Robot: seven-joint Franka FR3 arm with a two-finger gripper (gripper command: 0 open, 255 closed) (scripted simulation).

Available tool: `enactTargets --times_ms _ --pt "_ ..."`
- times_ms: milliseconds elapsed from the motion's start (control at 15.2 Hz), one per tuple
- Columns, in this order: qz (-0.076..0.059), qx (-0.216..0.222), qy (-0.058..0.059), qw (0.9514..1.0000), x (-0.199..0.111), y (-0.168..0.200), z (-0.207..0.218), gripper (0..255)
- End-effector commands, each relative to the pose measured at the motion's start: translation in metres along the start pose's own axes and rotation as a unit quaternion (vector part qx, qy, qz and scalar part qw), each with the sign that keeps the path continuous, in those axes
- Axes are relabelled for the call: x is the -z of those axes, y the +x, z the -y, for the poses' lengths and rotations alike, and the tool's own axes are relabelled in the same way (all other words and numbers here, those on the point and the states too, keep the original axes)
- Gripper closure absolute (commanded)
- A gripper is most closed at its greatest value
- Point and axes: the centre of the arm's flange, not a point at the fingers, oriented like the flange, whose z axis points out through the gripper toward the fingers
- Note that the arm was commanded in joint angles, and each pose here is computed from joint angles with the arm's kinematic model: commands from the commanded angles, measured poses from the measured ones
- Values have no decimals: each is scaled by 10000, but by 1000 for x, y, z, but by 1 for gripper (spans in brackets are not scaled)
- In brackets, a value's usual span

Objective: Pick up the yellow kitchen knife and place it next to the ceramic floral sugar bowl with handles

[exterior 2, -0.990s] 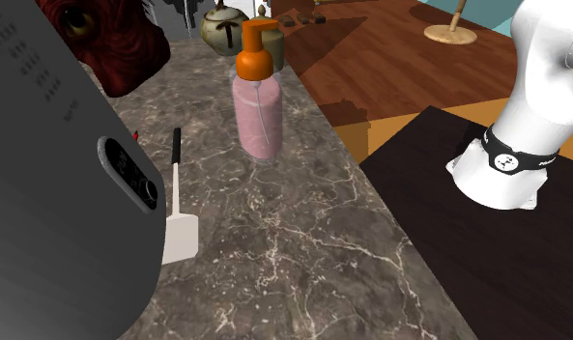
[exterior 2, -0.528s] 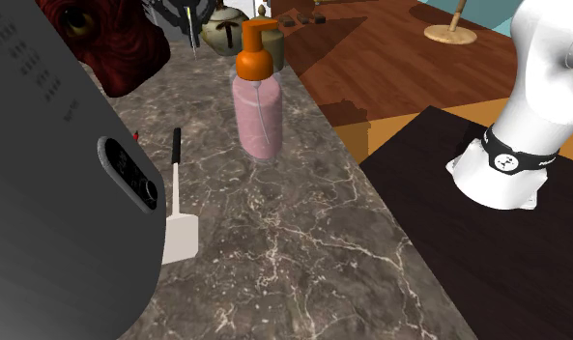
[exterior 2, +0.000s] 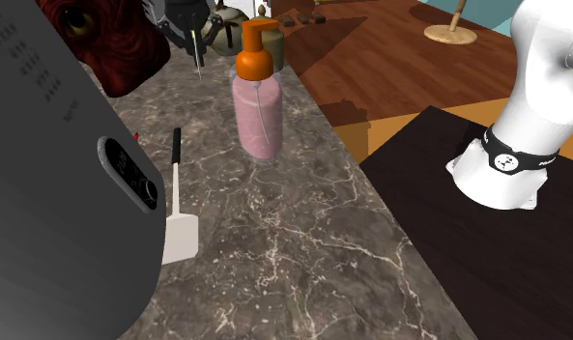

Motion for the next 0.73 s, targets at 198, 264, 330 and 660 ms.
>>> enactTargets --times_ms 198,264,330,660 --pt "1 0 -2 10000 -27 1 1 255" --pt "1 0 -2 10000 -32 1 1 255" --pt "1 0 -2 10000 -37 1 1 255" --pt "1 0 -2 10000 -44 1 1 255"
